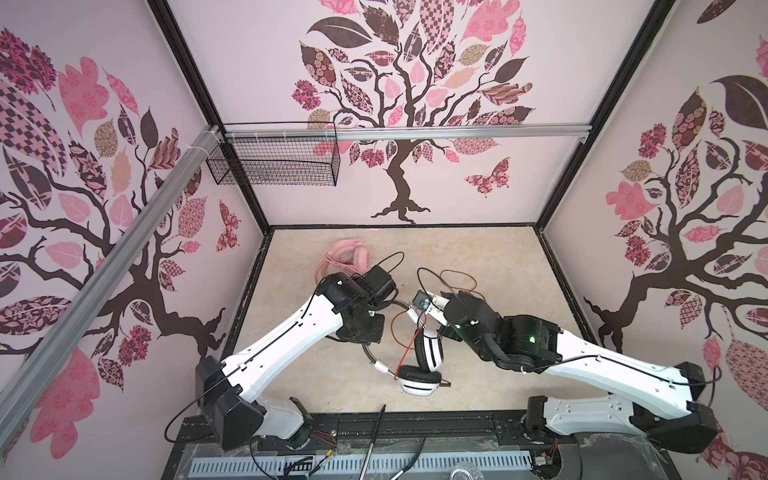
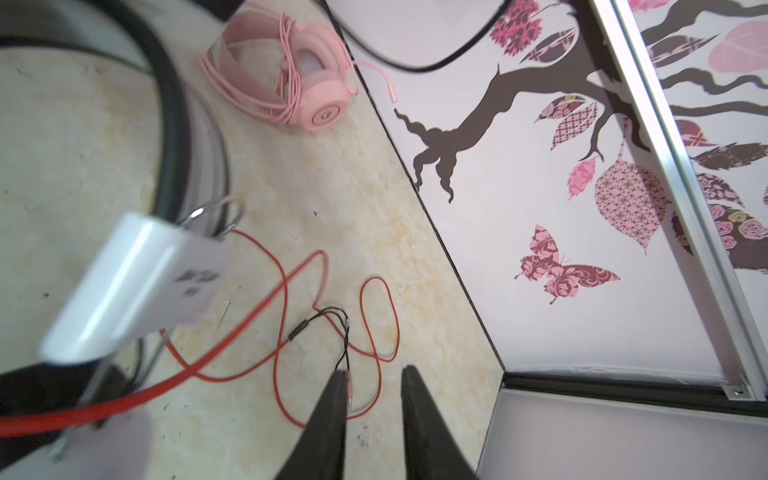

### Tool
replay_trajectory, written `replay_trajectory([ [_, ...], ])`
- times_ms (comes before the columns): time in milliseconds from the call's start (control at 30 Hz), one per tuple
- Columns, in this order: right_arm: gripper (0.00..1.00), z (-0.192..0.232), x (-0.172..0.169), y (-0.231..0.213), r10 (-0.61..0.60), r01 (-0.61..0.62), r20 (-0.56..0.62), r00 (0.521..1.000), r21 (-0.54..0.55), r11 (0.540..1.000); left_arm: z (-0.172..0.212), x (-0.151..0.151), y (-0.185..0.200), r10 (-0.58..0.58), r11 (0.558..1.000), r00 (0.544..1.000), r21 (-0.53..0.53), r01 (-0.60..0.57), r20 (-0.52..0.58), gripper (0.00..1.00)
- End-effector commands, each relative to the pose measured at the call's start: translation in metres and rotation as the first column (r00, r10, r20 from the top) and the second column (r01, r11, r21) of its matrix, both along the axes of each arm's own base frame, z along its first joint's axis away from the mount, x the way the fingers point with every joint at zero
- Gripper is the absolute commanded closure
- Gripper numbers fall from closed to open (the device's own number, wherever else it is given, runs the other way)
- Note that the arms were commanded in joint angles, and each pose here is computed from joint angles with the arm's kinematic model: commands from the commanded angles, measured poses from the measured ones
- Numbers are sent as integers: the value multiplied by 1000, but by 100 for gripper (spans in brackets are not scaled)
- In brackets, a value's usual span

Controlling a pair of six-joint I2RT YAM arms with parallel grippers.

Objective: Wrap the headphones

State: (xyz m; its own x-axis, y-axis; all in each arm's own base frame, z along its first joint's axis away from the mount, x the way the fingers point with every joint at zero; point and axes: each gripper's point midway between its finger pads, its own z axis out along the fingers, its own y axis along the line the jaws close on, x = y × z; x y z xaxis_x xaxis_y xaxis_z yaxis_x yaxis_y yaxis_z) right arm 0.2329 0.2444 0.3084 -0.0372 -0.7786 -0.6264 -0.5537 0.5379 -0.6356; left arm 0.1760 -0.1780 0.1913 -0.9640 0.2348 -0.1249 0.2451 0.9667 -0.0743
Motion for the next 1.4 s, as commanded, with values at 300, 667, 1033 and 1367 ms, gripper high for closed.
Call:
replay_trajectory([
  [300,62,-8,36,-14,-21,129,-258,966,409,903,23,-17,-4,-8,994,1000,-105,7,-13,100],
  [667,58,-123,52,-42,132,429,-613,779,675,600,87,20,-8,148,954,989,-265,-138,16,100],
  [1033,58,-174,72,-21,199,363,-580,790,704,611,131,46,-18,233,874,973,-440,-205,9,100],
  [1367,57,-182,111,-14,138,342,-540,831,689,639,151,59,-28,223,863,974,-470,-185,26,100],
])
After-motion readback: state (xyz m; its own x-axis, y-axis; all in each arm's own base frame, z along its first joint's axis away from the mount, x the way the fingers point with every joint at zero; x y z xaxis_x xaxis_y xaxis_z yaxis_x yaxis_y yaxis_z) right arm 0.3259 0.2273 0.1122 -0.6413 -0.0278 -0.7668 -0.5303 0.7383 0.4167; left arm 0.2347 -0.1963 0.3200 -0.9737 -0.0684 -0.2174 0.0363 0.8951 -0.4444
